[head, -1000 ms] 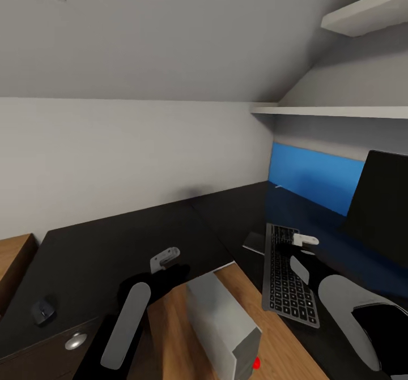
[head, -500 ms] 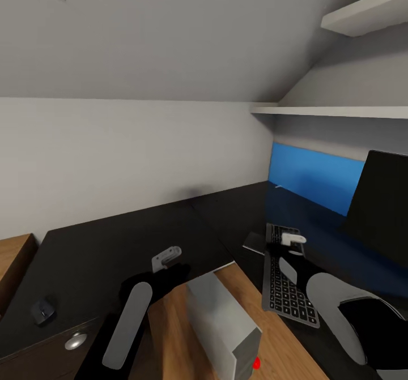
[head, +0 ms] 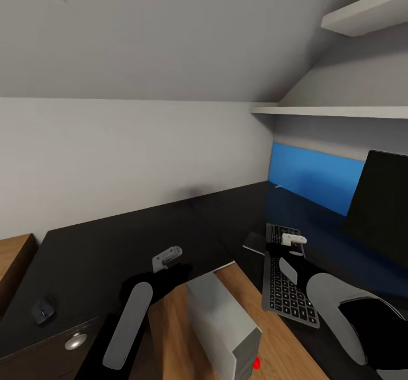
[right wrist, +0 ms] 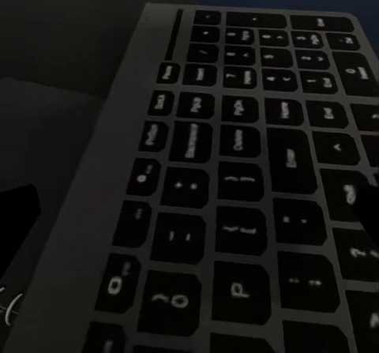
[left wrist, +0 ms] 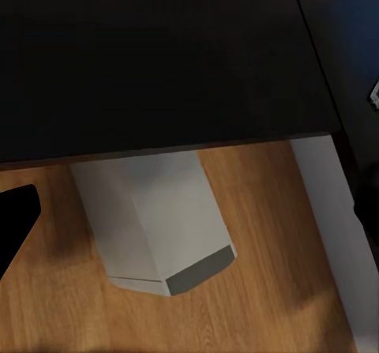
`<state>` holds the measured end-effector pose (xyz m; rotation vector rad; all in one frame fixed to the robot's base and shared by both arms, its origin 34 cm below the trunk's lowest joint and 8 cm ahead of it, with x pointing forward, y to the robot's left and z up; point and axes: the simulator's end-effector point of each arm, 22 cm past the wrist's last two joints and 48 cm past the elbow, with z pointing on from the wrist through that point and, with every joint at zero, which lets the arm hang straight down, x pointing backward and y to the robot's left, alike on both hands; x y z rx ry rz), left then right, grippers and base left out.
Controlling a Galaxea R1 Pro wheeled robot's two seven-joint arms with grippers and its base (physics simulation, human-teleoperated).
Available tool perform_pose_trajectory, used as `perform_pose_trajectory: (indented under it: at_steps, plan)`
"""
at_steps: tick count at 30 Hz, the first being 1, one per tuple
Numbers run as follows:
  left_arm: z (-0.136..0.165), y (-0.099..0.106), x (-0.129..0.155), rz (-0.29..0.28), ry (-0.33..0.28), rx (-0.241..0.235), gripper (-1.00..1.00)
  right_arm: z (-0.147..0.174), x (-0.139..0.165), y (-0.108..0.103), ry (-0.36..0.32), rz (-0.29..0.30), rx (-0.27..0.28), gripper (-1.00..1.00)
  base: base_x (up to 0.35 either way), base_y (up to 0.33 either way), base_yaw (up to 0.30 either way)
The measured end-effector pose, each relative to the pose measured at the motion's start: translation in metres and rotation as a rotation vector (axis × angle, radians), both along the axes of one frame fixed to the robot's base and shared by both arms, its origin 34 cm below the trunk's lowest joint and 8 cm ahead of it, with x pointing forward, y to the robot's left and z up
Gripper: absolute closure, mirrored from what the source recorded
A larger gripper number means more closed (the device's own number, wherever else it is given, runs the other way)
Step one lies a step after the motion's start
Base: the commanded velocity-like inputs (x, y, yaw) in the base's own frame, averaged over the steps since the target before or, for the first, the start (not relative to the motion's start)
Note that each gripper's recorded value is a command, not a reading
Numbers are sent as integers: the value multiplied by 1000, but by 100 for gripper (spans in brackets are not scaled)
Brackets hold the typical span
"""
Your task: In the bedroom, organize the workspace by keeping the computer under the desk, ensuring the monitor is on the desk, placing the keyboard on the desk next to the monitor, placing the mouse on the desk next to the keyboard, moving the folder from the swivel chair onto the desk next to the mouse, stacking the notebook on top of the folder with the pen on top of the notebook, and positioning the swivel chair next to the desk.
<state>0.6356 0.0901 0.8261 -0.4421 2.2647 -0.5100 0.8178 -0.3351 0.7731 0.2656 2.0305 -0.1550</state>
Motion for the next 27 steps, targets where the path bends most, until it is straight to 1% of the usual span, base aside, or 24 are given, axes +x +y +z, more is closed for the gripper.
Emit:
perform_pose_trajectory:
  at_steps: [9, 13, 15, 19, 22, 27]
  plan:
    - [0, 0, 0, 0, 0, 0, -100, 1, 0, -7, -1, -9, -2, -100, 0, 0, 0]
    - [0, -3, -1, -7, -1, 2, -100, 1, -1, -15, -2, -21, -4, -100, 0, 0, 0]
    - [1, -7, -2, -17, -4, 5, -100, 1, -2, -22, -3, -35, 4, -100, 0, 0, 0]
    - [2, -12, -3, -30, -8, 10, -100, 1, -3, -27, -4, -46, 11, -100, 0, 0, 0]
    - [3, -16, -4, -42, -12, 15, -100, 2, -4, -37, -6, -64, 17, -100, 0, 0, 0]
    - [4, -17, -5, -46, -14, 15, -100, 2, -5, -42, -8, -80, 33, -100, 0, 0, 0]
